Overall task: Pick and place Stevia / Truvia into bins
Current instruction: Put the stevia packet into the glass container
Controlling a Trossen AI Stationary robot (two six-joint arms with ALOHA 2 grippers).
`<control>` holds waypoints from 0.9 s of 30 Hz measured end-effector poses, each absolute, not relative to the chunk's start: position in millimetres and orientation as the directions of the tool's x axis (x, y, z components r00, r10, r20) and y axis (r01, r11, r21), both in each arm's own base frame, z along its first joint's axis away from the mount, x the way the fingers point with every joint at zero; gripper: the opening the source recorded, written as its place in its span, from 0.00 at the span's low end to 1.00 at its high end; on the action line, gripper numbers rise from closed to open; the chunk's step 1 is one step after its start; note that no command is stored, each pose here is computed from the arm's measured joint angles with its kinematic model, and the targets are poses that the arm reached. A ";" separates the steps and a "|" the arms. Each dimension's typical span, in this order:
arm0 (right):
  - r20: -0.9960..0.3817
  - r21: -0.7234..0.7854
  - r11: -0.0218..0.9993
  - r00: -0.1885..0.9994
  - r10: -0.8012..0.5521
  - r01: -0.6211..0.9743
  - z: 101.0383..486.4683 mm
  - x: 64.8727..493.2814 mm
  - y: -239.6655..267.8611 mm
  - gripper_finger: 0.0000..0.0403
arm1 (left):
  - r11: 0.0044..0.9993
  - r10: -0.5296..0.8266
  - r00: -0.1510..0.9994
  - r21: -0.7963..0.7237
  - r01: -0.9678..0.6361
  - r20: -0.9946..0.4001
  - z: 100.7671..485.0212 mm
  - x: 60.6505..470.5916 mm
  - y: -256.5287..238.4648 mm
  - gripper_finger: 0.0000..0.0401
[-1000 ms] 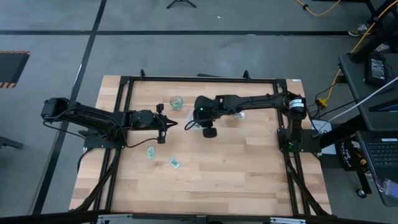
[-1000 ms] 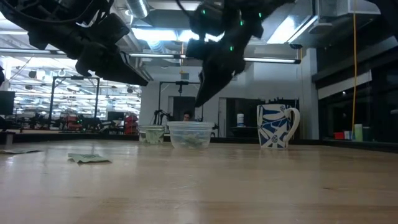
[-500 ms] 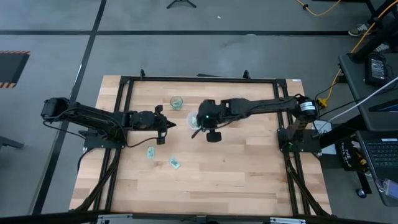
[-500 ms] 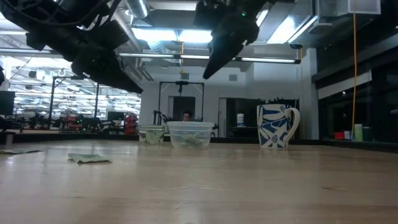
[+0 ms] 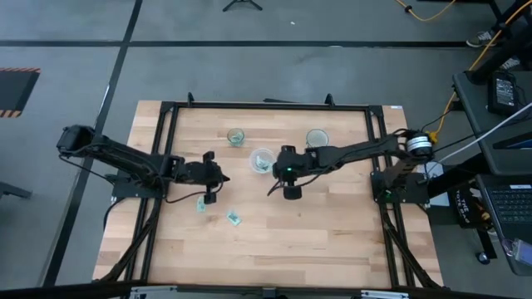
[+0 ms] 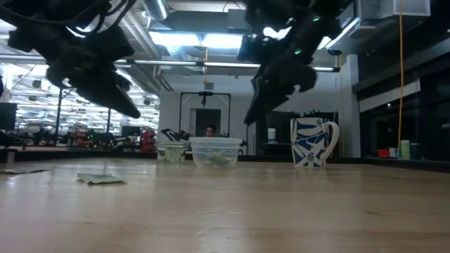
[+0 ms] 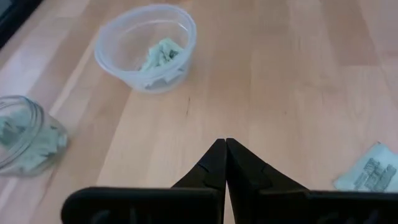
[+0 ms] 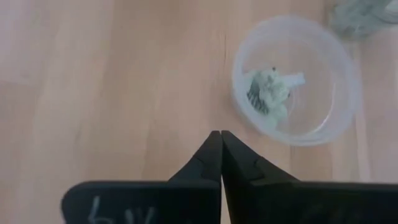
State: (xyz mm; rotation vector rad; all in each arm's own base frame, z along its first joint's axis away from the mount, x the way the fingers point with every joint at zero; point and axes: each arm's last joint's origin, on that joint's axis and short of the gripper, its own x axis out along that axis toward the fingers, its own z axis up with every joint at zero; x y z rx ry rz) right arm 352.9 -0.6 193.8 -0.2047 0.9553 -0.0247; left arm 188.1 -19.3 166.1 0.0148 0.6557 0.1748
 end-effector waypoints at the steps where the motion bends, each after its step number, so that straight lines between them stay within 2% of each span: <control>1: -0.789 -0.187 0.980 0.604 -0.111 -0.064 195.8 348.5 -0.5 0.01 | 0.984 0.175 0.772 0.079 -0.160 -0.611 167.0 187.8 -21.7 0.01; 5: -0.696 -0.197 0.979 0.710 -0.109 -0.043 198.1 322.5 -0.8 0.01 | 0.972 0.214 0.746 0.060 -0.227 -0.631 175.5 187.5 -30.8 0.00; 9: -0.549 -0.242 0.970 0.828 -0.110 -0.032 196.9 296.0 -1.4 0.01 | 0.959 0.195 0.696 -0.014 -0.282 -0.691 182.5 183.9 -41.1 0.00; 12: -0.422 -0.261 0.965 0.899 -0.114 0.000 194.0 282.8 -3.7 0.01 | 0.931 0.201 0.622 -0.050 -0.361 -0.757 188.3 178.9 -48.1 0.00; 15: -0.358 -0.269 0.963 0.926 -0.118 0.019 186.9 273.5 -5.2 0.01 | 0.888 0.193 0.537 -0.087 -0.451 -0.821 198.1 175.0 -56.3 0.00; 19: -0.357 -0.264 0.964 0.926 -0.124 0.028 178.2 267.0 -6.7 0.01 | 0.834 0.166 0.399 -0.088 -0.545 -0.902 209.9 175.6 -72.3 0.00; 23: -0.359 -0.258 0.966 0.926 -0.118 0.023 177.5 266.6 -6.9 0.01 | 0.756 0.133 0.208 -0.037 -0.654 -0.969 218.7 179.2 -87.4 0.00; 27: -0.358 -0.237 0.971 0.927 -0.116 0.029 177.7 266.7 -6.8 0.01 | 0.643 0.084 0.103 -0.025 -0.766 -0.991 221.4 187.6 -100.3 0.00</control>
